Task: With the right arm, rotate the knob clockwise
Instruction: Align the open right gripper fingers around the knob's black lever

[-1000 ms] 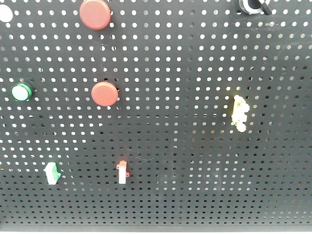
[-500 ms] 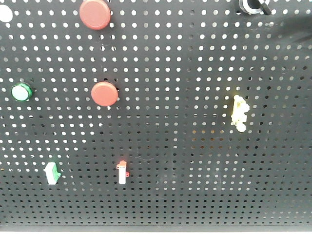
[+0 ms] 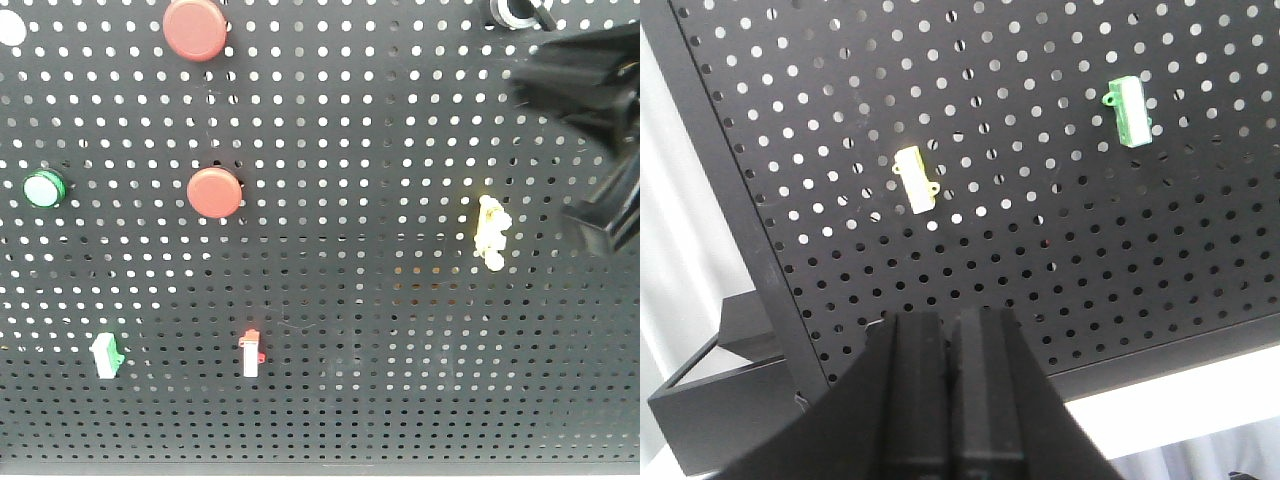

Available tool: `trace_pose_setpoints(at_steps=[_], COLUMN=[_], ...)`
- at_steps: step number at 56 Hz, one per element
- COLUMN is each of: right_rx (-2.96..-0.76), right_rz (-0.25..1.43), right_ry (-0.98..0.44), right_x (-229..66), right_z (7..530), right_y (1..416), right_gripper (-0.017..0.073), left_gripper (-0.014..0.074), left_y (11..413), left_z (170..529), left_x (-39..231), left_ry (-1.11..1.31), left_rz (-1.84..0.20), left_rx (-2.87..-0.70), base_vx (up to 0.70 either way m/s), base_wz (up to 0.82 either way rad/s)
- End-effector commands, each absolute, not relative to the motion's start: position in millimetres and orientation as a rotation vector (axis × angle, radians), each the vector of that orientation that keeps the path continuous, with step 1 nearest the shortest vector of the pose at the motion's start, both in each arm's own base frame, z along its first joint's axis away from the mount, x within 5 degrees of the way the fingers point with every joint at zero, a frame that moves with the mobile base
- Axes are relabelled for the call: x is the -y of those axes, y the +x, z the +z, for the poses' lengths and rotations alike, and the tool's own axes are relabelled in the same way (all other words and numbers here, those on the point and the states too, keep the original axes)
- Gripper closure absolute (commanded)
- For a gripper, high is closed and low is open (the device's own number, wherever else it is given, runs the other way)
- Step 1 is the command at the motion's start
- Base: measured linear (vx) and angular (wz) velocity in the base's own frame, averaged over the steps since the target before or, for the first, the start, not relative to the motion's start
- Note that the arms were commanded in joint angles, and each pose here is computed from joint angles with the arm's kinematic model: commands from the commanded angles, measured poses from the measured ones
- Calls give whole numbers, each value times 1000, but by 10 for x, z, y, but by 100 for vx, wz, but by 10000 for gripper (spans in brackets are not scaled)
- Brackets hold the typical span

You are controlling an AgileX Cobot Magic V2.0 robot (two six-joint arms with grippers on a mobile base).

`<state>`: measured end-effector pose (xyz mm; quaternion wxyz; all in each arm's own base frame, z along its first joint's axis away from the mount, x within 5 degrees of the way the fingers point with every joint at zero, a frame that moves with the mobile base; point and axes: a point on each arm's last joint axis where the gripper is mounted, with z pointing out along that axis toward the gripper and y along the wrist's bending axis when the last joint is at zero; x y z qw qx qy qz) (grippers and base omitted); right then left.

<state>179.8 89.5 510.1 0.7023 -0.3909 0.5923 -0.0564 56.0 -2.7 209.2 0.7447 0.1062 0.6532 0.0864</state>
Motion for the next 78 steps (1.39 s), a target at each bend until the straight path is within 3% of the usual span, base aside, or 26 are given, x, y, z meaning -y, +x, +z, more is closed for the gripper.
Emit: trace_pose_setpoints(at_steps=[1, 18, 43, 64, 78], right_rx=[-1180, -1087, -1080, -1043, -998], right_rz=[-253, -447, -435, -426, -429], right_ry=[-816, -849, -840, -813, -784], right_x=[-810, -760, -845, -937, -937], right_z=[5318, 5376, 5330, 5299, 5342], right_y=[1722, 1733, 1906, 2092, 2087], right_gripper=[565, 519, 159, 285, 302], left_gripper=[600, 600, 600, 600, 600], left_y=[579, 579, 579, 579, 579], left_z=[2040, 2040, 2040, 2040, 2040], left_x=[35, 35, 35, 35, 35], left_ry=[231, 231, 231, 231, 231], left_rz=[175, 175, 175, 175, 175], left_rx=[-1402, -1402, -1402, -1402, -1402], base_vx=[0, 0, 0, 0, 0], base_wz=[0, 0, 0, 0, 0])
